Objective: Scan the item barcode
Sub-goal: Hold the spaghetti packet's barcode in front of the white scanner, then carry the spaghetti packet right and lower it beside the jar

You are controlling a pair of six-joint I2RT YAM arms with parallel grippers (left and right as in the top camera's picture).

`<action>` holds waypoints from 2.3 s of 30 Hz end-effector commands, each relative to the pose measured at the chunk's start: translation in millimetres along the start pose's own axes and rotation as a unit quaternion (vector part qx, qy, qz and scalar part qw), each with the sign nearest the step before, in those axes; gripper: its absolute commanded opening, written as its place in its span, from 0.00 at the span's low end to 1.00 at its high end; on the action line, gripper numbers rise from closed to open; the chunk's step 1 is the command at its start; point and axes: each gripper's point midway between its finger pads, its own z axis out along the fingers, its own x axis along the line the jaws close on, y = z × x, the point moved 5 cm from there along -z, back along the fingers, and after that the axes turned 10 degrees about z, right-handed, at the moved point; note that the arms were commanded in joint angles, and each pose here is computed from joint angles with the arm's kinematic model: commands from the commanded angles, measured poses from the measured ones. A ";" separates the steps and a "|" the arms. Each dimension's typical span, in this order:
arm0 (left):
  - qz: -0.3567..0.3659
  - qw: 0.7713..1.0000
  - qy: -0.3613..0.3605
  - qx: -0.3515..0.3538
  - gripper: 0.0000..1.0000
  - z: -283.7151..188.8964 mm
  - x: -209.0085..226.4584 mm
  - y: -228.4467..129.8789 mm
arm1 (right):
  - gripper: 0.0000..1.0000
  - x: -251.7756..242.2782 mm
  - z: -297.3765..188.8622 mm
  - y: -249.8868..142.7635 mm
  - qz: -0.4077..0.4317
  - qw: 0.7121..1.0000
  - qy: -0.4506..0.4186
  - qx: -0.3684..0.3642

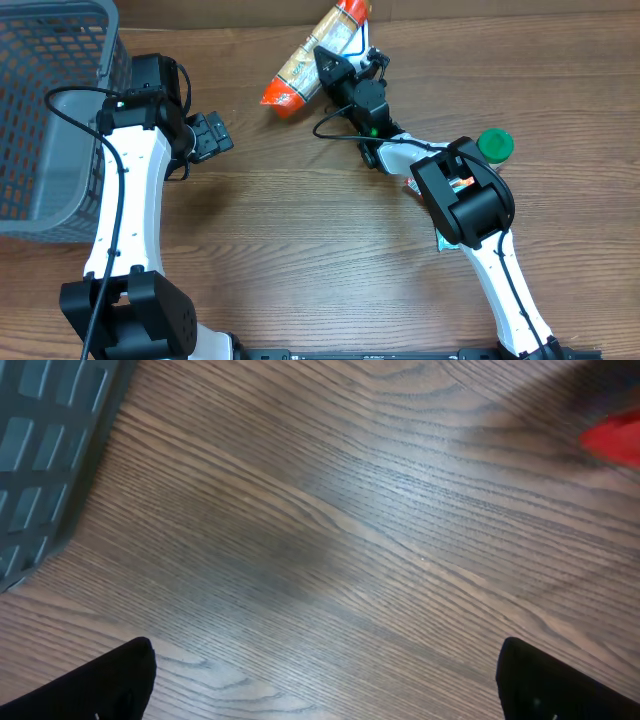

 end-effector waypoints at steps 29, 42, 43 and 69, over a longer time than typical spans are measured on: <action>0.006 1.000 0.001 -0.016 1.00 -9.0 0.0 3.9 | 0.04 166.8 -4.6 15.1 -0.103 0.967 0.128 0.194; 0.006 1.000 0.001 -0.016 1.00 -9.0 0.1 3.9 | 0.04 217.4 -78.2 -2.2 -0.228 0.928 -0.092 0.280; 0.006 1.000 0.001 -0.016 1.00 -9.0 0.1 3.9 | 0.04 211.4 -88.4 -3.0 -0.241 0.918 -0.120 0.291; 0.006 1.000 0.001 -0.016 1.00 -9.0 0.1 3.9 | 0.04 34.7 -256.8 -9.1 -0.233 0.688 -0.544 0.420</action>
